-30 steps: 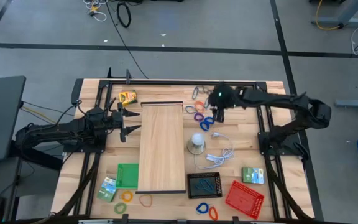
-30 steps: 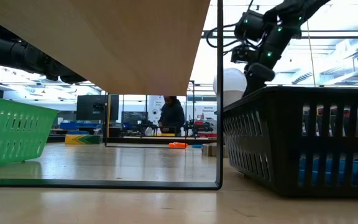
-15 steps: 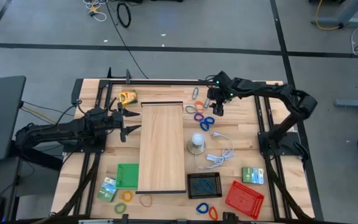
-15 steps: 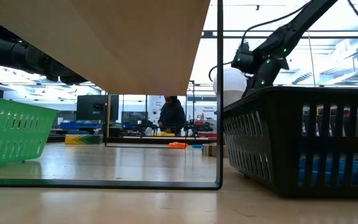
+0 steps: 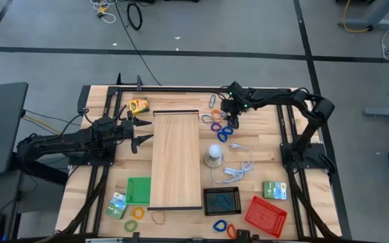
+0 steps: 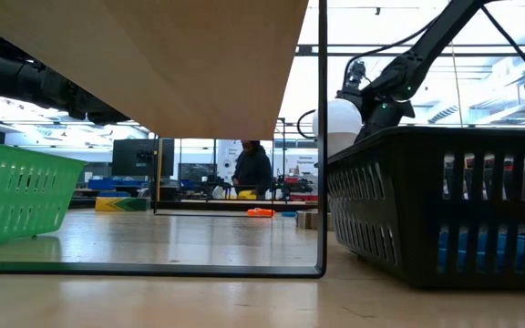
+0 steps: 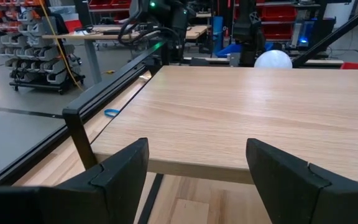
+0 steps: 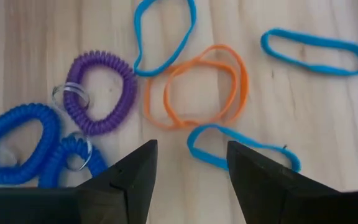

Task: Pick & Place Office Desk Supplies
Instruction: Put the blue rubber band into the black bin

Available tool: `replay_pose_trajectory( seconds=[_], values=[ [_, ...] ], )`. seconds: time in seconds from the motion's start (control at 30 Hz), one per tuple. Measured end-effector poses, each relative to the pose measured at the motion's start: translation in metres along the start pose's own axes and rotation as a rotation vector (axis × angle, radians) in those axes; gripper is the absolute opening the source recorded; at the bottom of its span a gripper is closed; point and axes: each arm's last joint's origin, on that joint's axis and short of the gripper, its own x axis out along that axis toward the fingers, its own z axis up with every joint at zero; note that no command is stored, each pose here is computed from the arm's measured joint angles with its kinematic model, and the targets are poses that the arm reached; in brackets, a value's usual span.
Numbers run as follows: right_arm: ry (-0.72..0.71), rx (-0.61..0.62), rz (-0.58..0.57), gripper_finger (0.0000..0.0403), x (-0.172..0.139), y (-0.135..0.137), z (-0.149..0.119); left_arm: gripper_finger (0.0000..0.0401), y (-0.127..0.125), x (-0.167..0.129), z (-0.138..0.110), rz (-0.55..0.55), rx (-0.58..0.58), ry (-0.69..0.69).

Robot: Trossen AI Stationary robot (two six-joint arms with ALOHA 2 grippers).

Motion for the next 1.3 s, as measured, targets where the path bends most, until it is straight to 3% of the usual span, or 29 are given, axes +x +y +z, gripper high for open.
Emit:
replay_pose_trajectory(
  seconds=[0.8,0.97,1.17,1.3],
  values=[
    [0.039,-0.011,-0.018,0.0192,0.02,0.0,-0.003,0.0273,0.0,0.0,0.0,0.005,-0.006,0.001],
    [0.054,-0.013,-0.047,0.0138,0.021,0.0,-0.003,0.0273,0.0,0.0,0.0,0.009,-0.005,0.001],
    [0.081,0.01,-0.063,0.0014,0.021,0.002,-0.004,0.0273,0.0,0.0,0.0,0.008,-0.006,0.001],
    [0.087,0.031,-0.071,0.0007,0.023,0.009,0.0,0.0273,0.0,0.0,0.0,0.008,-0.006,0.001]
  ],
)
